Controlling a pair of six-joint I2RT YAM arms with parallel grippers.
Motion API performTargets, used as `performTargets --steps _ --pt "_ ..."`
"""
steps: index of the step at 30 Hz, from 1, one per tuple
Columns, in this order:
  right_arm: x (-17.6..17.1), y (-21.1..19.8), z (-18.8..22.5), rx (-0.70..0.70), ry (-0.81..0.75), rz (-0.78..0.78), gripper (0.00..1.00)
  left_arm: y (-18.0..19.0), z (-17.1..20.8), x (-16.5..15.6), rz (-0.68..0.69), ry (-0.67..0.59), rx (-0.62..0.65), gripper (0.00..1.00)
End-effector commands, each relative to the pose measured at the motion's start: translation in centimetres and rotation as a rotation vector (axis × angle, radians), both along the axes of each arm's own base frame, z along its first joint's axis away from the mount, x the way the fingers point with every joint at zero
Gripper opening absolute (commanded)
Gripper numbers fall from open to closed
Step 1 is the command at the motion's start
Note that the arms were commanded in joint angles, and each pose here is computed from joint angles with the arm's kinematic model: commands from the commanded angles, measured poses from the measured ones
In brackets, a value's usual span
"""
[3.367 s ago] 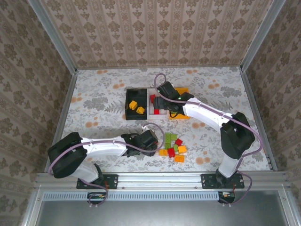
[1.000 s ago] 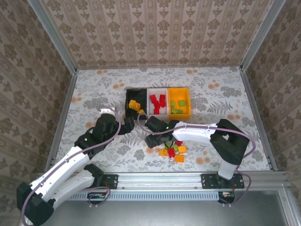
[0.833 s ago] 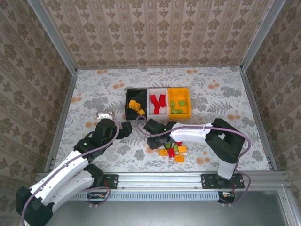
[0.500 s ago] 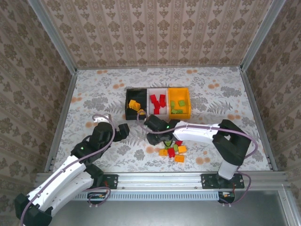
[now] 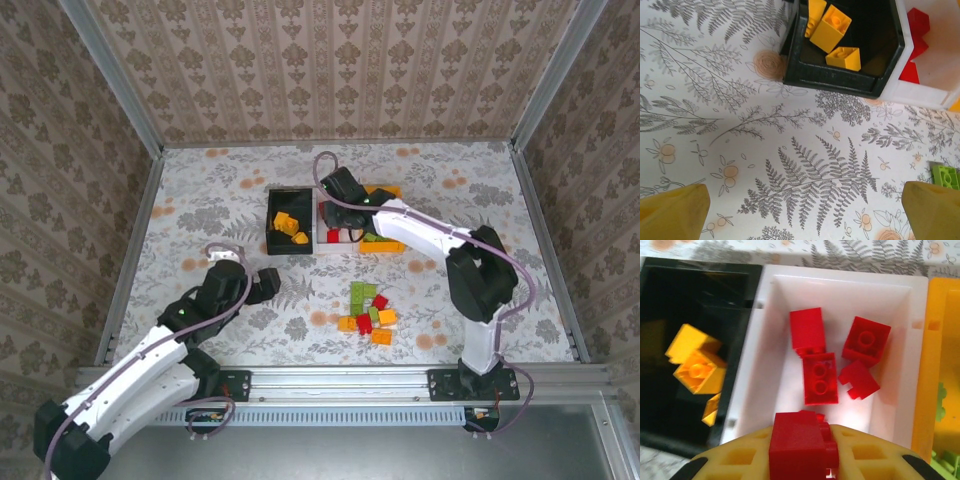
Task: Sort the legos into containers by color
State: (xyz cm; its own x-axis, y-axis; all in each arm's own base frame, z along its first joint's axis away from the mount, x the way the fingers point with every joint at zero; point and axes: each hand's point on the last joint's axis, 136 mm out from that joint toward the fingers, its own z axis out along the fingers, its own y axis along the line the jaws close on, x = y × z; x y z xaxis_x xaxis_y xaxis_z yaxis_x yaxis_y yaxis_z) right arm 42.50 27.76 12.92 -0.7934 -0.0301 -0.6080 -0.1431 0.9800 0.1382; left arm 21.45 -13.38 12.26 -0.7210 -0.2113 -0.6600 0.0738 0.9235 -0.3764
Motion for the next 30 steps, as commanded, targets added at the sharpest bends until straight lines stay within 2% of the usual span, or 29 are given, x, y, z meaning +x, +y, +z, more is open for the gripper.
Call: performTargets --steps 1,5,8,12,16,20,25,30 --pt "0.9 -1.2 -0.8 -0.049 0.038 -0.056 0.36 -1.5 0.4 0.0 -0.066 -0.007 -0.016 1.0" --pt "1.6 -0.9 0.3 -0.032 0.015 -0.051 0.63 -2.8 0.4 -0.2 -0.118 -0.007 -0.005 1.0" --pt "1.0 -1.2 1.7 -0.015 -0.002 -0.049 0.7 -3.8 0.3 -0.3 -0.159 -0.009 -0.01 1.0" --pt "-1.4 -2.4 3.1 0.013 -0.02 -0.054 0.73 -5.5 0.4 -0.4 -0.223 -0.015 -0.008 1.0" --pt "-5.1 -4.6 2.7 0.033 -0.009 -0.064 0.73 -9.6 -0.2 -1.6 -0.394 -0.003 0.011 1.0" --pt "-8.3 -6.9 1.4 0.042 0.015 -0.086 0.74 -14.6 -2.2 -4.1 -0.626 0.03 0.13 1.0" --pt "-10.0 -8.5 1.0 0.044 0.017 -0.103 0.76 -19.5 -5.4 -7.5 -0.867 0.077 0.275 0.96" --pt "-10.1 -9.2 1.8 0.04 -0.003 -0.109 0.77 -21.1 -7.7 -8.6 -0.939 0.108 0.386 0.92"
